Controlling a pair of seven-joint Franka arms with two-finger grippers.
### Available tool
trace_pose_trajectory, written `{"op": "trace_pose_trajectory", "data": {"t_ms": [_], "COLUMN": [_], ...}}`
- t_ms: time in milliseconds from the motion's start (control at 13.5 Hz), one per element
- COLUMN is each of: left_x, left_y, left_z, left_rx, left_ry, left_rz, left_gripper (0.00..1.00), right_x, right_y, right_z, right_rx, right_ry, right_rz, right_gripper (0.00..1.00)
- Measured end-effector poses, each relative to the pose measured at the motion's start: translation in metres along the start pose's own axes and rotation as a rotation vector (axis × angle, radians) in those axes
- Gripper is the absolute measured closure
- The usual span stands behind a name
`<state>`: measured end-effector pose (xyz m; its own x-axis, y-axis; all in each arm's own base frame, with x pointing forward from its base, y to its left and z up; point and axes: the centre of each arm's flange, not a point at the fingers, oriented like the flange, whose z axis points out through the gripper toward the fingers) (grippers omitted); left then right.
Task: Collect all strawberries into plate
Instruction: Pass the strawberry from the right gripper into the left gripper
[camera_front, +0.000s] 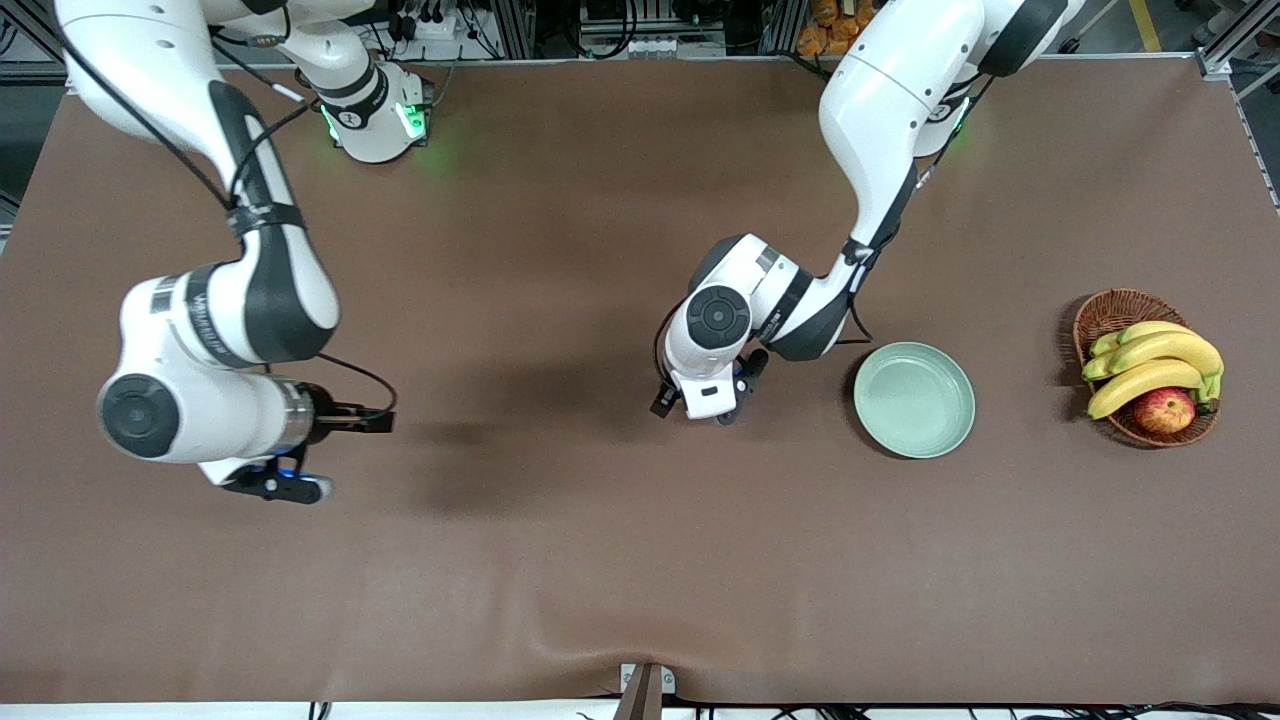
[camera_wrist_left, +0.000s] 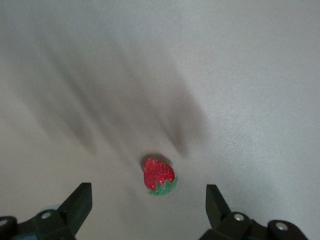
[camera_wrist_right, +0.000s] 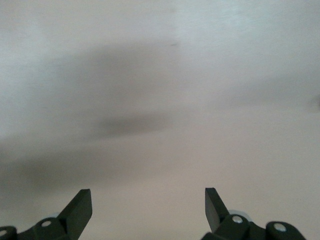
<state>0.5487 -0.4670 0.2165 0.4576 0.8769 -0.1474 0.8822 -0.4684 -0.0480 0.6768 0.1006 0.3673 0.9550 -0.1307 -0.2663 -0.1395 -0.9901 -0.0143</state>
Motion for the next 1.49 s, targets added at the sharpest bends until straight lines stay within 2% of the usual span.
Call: {"op": "trace_pose_trajectory", "data": {"t_ms": [149,297,371,520,891,965,1262,1485], "left_x": [-0.006,-0.009,-0.009,-0.009,-0.012,-0.010,-0.006,0.006], "left_y": [0.002,0.004,0.004,0.003,-0.001,-0.001,0.001,0.009], "left_z": [0.005,0.010,0.013,0.019,0.038,0.041,0.040,0.023], "left_rx": [-0.022,-0.045,-0.045,-0.042,-0.023,-0.021,-0.027,-0.049], "left_ry": [-0.003,-0.008,-0.006,0.004,0.031,0.037,0.043,0.048], "left_rz": [-0.081,-0.145,-0.160,-0.159,-0.140,-0.137,-0.138,-0.142], "left_gripper": [0.00,0.00,0.03,0.06,0.14,0.22,0.68,0.69], "right_x": [0.001,0.001,0.002,0.007,0.027,0.031,0.038,0.038], "right_y": [0.038,0.072,0.090,0.134,0.228,0.242,0.256,0.267], "right_z": [0.002,0.013,0.021,0.033,0.078,0.094,0.136,0.146], "right_rx": [-0.015,-0.036,-0.048,-0.065,-0.058,-0.058,-0.055,-0.052], "right_ry": [0.004,0.039,0.051,0.076,0.133,0.138,0.111,0.101], "right_rz": [-0.027,-0.061,-0.074,-0.111,-0.212,-0.234,-0.304,-0.353], "right_gripper": [0.00,0.00,0.00,0.00,0.00,0.00,0.00,0.07]}}
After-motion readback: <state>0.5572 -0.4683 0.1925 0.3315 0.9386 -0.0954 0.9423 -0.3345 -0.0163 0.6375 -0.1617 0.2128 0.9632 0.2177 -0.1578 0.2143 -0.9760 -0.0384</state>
